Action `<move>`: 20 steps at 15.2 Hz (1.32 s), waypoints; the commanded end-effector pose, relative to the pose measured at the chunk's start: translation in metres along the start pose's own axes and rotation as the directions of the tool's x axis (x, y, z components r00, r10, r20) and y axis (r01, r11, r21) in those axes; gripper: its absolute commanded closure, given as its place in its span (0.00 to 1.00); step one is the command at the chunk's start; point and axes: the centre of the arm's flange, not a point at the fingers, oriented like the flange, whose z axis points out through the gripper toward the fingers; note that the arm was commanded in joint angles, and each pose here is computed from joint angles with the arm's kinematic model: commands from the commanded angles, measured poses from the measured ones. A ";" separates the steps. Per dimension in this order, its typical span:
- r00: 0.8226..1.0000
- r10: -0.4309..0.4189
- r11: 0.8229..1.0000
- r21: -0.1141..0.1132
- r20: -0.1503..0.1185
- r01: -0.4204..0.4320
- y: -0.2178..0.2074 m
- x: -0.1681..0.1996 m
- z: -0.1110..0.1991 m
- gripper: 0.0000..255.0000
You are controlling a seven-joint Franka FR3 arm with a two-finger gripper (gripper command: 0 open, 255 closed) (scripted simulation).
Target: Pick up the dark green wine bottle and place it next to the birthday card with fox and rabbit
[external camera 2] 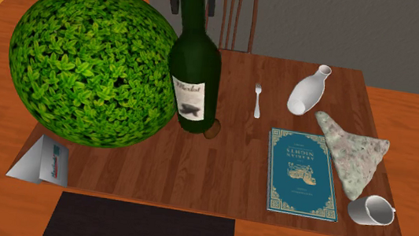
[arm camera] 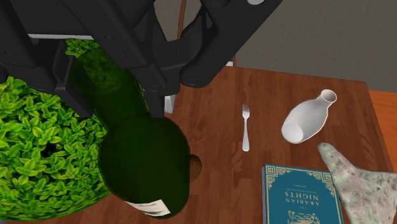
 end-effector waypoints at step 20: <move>1.000 0.001 1.000 -0.001 -0.001 -0.001 -0.272 0.011 0.060 1.00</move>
